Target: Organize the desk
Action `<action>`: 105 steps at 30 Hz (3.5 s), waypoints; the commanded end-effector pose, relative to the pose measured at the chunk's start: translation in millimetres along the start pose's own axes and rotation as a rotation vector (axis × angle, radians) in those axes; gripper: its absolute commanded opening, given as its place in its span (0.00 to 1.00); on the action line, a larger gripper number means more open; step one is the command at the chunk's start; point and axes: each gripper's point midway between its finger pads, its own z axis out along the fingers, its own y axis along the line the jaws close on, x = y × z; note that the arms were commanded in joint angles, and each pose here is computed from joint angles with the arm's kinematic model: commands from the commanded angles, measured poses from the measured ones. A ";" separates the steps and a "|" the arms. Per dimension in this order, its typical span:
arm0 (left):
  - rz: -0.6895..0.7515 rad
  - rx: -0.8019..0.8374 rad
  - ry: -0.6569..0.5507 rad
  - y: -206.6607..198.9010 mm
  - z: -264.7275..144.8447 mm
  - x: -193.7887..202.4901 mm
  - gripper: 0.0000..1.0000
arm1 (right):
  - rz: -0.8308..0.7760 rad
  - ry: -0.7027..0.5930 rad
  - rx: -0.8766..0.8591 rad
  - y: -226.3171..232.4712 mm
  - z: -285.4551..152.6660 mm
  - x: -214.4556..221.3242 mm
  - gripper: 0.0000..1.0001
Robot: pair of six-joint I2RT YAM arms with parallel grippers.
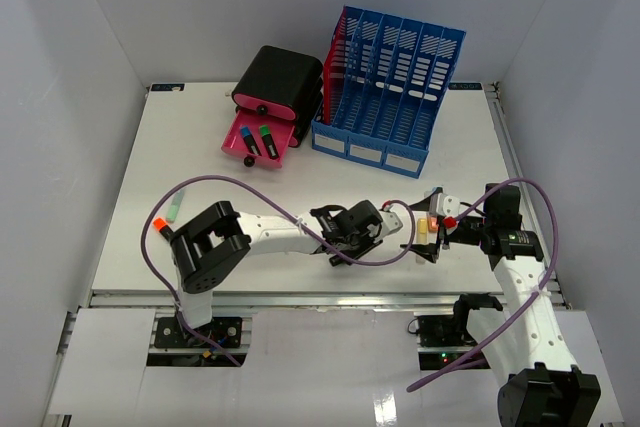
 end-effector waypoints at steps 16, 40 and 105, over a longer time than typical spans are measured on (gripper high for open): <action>-0.903 -0.017 -0.600 188.4 -184.7 -55.9 0.15 | -0.029 -0.036 0.011 -5.1 -4.2 -18.7 0.92; -1.657 -0.155 -0.651 413.4 -174.2 0.3 0.11 | -0.029 -0.039 0.011 -4.7 -4.5 -19.5 0.92; -1.432 -0.199 -0.758 246.6 -226.4 89.0 0.88 | 0.073 -0.018 0.001 -3.7 -0.5 -1.1 0.87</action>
